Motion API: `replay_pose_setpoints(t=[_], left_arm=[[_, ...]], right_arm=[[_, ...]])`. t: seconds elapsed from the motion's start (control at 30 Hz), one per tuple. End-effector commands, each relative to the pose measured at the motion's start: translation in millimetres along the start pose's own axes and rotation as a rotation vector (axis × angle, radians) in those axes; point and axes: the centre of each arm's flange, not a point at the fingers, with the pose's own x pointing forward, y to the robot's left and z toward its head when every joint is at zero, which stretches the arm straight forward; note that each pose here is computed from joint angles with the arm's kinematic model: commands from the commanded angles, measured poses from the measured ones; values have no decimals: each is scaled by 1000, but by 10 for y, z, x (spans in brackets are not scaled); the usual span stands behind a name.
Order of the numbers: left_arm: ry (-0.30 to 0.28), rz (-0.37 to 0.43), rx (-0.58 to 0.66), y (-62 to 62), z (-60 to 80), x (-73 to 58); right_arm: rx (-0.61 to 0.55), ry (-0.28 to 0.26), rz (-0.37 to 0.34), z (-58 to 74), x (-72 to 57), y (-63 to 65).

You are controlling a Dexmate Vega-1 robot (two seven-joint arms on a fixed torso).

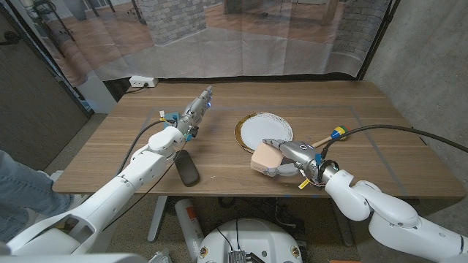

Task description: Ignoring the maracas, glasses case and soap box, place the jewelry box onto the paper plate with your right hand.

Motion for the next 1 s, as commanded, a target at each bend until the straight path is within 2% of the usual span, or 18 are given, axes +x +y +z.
replay_pose_setpoints(t=[0.03, 0.53, 1.0], left_arm=[[-8, 7, 4, 33, 32, -37], [-6, 4, 14, 33, 44, -39], [1, -3, 16, 47, 37, -4]], right_arm=[[-13, -18, -14, -5, 129, -92], [-23, -20, -47, -21, 273, -154], [-32, -21, -45, -61, 445, -195]])
